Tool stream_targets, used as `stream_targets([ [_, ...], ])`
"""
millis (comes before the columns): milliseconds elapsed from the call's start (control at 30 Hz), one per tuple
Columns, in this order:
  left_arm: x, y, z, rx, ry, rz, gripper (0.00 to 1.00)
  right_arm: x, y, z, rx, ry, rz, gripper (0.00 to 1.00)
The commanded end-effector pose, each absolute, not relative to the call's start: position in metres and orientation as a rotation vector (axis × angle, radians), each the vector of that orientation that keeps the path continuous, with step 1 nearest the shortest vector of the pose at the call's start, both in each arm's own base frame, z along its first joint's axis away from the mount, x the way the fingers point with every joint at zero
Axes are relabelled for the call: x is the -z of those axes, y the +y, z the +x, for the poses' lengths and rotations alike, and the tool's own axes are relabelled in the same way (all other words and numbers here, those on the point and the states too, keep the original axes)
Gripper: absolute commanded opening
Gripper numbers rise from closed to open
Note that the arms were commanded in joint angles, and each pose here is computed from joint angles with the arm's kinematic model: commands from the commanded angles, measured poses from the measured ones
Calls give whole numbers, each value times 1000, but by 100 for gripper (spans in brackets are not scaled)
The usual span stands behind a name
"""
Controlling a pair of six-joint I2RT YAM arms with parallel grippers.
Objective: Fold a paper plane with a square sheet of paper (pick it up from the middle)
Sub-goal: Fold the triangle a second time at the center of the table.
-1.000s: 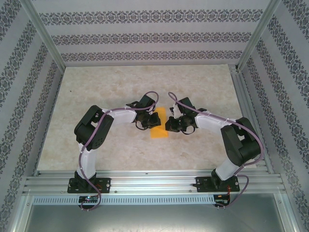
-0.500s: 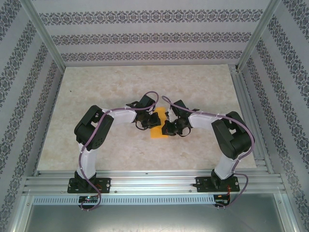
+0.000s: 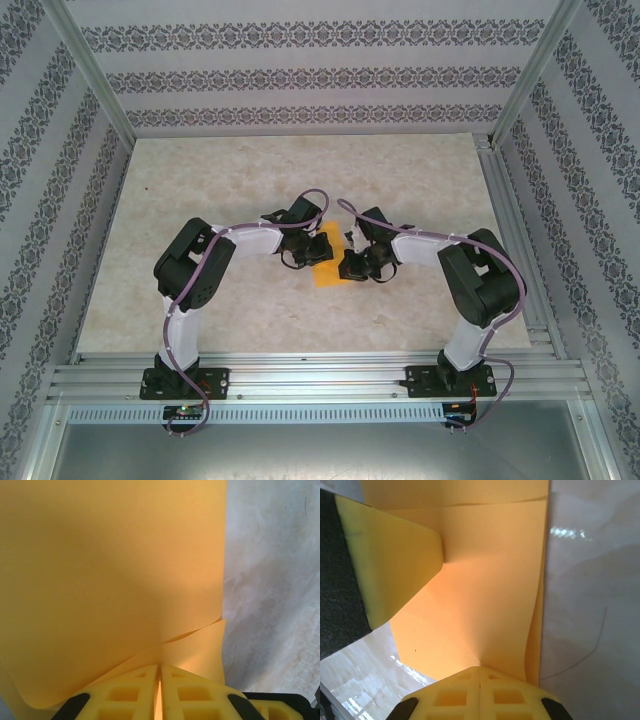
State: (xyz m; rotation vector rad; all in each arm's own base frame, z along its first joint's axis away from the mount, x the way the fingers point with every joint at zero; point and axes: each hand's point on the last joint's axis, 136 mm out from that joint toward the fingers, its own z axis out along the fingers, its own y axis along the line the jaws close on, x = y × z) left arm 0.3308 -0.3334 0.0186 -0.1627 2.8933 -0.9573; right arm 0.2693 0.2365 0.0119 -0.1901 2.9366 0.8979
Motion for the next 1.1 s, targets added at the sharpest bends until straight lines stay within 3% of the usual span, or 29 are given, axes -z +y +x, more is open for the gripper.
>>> stream_targets([
  [0, 15, -321, 321, 820, 2972, -177, 14, 4, 212, 262, -800, 2992, -130, 3],
  [367, 26, -319, 320, 800, 2988, -191, 13, 27, 201, 254, -1056, 3042, 133, 4],
  [733, 26, -319, 321, 796, 2988, -184, 13, 58, 184, 246, -1080, 3145, 324, 3],
  [1067, 23, -321, 323, 801, 2984, -172, 13, 8, 193, 270, -902, 2998, 64, 3],
])
